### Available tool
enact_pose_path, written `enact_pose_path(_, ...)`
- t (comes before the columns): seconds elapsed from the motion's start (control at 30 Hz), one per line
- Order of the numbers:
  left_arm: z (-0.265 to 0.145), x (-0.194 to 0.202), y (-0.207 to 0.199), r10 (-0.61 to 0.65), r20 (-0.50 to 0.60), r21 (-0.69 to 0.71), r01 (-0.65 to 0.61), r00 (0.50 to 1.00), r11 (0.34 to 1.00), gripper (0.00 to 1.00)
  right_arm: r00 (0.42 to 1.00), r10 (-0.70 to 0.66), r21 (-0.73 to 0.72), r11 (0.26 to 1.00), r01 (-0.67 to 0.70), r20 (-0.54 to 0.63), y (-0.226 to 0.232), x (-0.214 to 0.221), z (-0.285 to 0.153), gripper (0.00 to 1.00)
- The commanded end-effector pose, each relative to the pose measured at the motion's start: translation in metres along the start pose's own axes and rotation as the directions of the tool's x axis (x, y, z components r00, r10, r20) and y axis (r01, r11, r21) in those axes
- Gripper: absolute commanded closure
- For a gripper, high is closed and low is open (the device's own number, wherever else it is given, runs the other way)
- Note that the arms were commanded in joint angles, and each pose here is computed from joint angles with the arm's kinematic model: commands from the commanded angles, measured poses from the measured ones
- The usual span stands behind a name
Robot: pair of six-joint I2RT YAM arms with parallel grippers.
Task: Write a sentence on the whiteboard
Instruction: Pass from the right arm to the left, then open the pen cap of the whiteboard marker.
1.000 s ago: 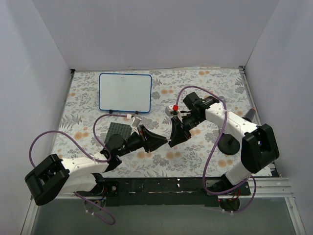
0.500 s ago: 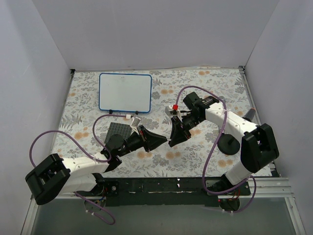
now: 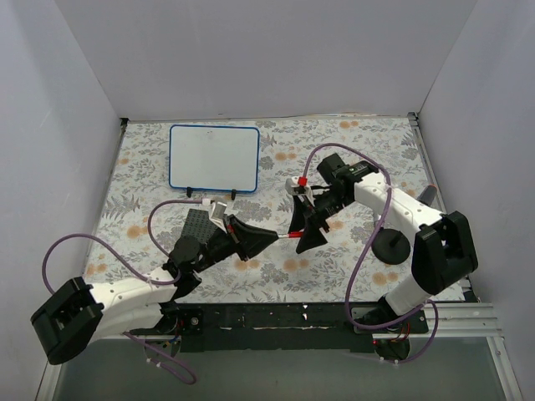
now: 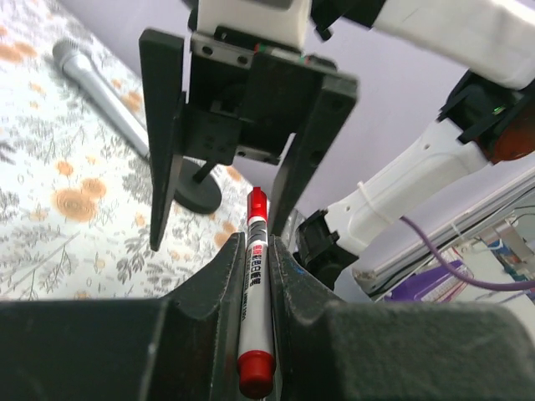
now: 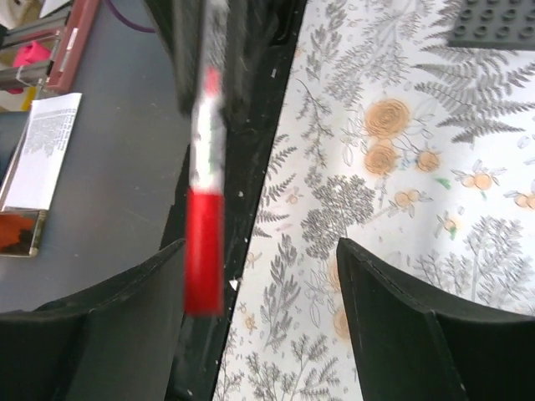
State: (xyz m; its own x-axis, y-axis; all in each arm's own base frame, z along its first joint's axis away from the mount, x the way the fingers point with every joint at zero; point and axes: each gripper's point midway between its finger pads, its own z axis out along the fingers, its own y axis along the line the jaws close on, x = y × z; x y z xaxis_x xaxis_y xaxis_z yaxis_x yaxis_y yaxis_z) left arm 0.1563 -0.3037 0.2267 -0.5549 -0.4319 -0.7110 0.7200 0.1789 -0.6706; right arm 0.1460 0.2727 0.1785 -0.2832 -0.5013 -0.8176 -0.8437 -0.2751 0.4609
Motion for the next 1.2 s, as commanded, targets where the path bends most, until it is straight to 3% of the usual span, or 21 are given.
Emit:
enact_pose_path(0.0,-0.009,-0.016,-0.007,0.035,0.061,-0.010,-0.035,0.998,0.999,1.00,0.995,-0.096,0.074,0.993,0.094,0.028,0.006,-0.015,-0.028,0.23)
enact_pose_path(0.43,-0.001,-0.008,-0.012,0.054,-0.012,0.022,-0.054,0.998,0.998,1.00,0.995,-0.087,0.032,0.996,0.085,0.045,0.020,-0.018,-0.018,0.35)
enact_pose_path(0.53,0.003,-0.007,-0.012,0.056,-0.021,0.025,-0.056,0.998,0.998,1.00,0.998,-0.059,0.028,0.998,0.058,0.022,0.018,-0.013,-0.012,0.53)
enact_pose_path(0.57,0.003,-0.007,-0.012,0.063,-0.023,0.027,-0.062,0.998,0.998,1.00,0.998,-0.058,0.024,0.998,0.058,0.017,0.017,-0.013,-0.010,0.66)
enact_pose_path(0.67,0.007,-0.006,-0.012,0.070,-0.035,0.028,-0.069,0.997,0.997,1.00,0.999,-0.046,0.013,0.999,0.046,0.007,0.018,-0.012,-0.006,0.90)
enact_pose_path(0.77,0.008,-0.007,-0.011,0.076,-0.034,0.027,-0.075,0.997,0.997,1.00,0.999,-0.035,0.011,0.999,0.035,-0.010,0.016,-0.008,-0.003,0.99)
enact_pose_path(1.0,-0.003,-0.026,-0.010,0.201,0.000,-0.014,-0.201,0.980,0.980,1.00,0.996,-0.072,0.046,0.996,0.074,-0.048,0.008,0.002,-0.012,0.99)
enact_pose_path(1.17,-0.024,-0.066,0.003,0.365,-0.002,-0.084,-0.364,0.931,0.927,1.00,0.999,-0.042,0.089,0.995,0.045,-0.029,-0.004,0.009,-0.035,0.99)
